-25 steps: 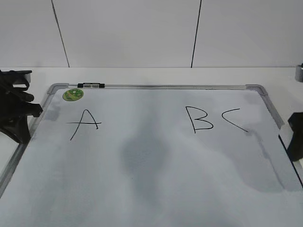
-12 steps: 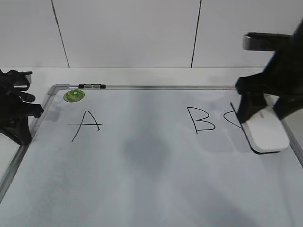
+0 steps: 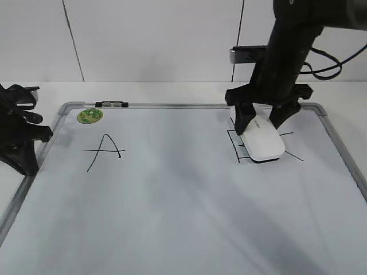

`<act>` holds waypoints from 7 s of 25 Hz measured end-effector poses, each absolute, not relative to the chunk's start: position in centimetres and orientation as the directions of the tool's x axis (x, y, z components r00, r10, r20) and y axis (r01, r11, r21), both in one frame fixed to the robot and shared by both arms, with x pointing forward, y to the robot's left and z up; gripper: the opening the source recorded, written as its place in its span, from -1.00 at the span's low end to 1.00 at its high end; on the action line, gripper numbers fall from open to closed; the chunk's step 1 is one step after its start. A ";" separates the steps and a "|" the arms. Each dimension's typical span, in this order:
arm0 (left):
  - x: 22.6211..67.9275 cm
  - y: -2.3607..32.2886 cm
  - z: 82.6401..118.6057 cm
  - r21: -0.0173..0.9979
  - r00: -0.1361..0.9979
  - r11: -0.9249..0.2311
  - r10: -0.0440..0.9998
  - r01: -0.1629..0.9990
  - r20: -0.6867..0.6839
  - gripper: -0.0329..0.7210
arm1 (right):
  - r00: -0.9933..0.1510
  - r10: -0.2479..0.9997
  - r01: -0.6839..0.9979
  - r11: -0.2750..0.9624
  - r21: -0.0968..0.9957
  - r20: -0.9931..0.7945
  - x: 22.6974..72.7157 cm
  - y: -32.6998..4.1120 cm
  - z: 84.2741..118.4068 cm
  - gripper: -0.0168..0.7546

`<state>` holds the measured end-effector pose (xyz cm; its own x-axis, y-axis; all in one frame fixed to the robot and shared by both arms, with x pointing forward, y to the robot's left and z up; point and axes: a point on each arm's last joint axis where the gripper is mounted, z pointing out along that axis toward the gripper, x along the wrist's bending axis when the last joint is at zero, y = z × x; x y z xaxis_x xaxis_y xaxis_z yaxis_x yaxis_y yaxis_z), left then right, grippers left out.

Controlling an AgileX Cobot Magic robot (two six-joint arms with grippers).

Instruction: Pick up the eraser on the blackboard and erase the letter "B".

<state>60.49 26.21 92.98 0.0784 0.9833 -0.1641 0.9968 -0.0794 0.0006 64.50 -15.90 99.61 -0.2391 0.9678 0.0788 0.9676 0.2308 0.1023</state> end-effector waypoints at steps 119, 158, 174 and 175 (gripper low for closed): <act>60.0 26.3 93.0 -0.055 0.076 -0.087 0.983 0.995 -0.167 -0.80 | -0.340 0.935 0.940 0.334 0.073 0.104 65.4 -8.5 95.4 0.41; 60.0 26.2 93.0 -0.057 0.071 -0.082 0.982 0.995 -0.173 -0.80 | -0.033 0.989 0.998 0.025 0.060 0.147 57.6 -28.5 100.1 0.41; 60.0 26.2 93.0 -0.057 0.069 -0.080 0.982 0.995 -0.176 -0.80 | -0.060 0.994 0.997 0.056 0.048 0.092 59.3 -29.2 96.1 0.41; 60.0 26.2 93.0 -0.055 0.068 -0.079 0.982 0.995 -0.176 -0.80 | -0.064 0.994 0.997 0.060 0.049 0.085 59.3 -29.2 96.1 0.41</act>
